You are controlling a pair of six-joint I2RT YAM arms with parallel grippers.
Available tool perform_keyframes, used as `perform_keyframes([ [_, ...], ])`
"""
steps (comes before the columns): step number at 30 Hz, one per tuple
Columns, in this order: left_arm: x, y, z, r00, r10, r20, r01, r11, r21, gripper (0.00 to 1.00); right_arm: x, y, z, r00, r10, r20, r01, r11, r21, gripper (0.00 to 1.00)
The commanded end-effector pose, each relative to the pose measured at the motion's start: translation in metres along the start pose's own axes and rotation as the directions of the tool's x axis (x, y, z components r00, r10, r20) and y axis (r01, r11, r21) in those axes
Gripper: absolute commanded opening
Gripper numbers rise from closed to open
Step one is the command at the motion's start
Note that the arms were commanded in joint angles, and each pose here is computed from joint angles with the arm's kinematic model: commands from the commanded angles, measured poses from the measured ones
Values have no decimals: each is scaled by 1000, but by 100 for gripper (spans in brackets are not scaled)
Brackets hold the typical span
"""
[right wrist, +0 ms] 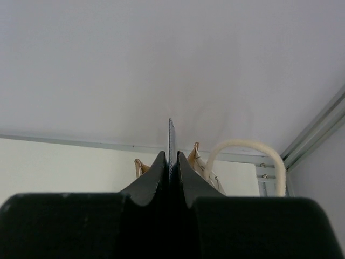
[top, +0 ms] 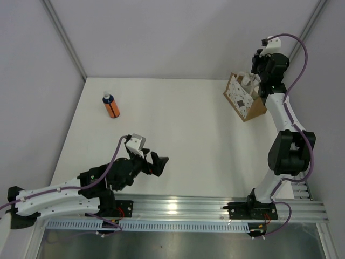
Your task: Place the personal care products into the canvas bag
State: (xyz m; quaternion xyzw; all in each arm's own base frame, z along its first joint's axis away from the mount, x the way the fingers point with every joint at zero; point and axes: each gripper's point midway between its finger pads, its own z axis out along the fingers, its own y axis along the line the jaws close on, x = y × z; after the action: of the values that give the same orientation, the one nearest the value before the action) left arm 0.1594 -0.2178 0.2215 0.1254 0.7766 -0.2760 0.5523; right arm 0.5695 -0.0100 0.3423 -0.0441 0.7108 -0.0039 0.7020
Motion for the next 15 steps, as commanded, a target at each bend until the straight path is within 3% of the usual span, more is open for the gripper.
perform_keyframes([
  [1,-5,-6,0,999,-40,20,40,999,25,99,-9,9,13,997,-17,76,19,999,-28,0],
  [15,-6,-8,-1,999,-47,19,46,998,37,99,42,19,29,1000,-12,28,14,998,-53,0],
])
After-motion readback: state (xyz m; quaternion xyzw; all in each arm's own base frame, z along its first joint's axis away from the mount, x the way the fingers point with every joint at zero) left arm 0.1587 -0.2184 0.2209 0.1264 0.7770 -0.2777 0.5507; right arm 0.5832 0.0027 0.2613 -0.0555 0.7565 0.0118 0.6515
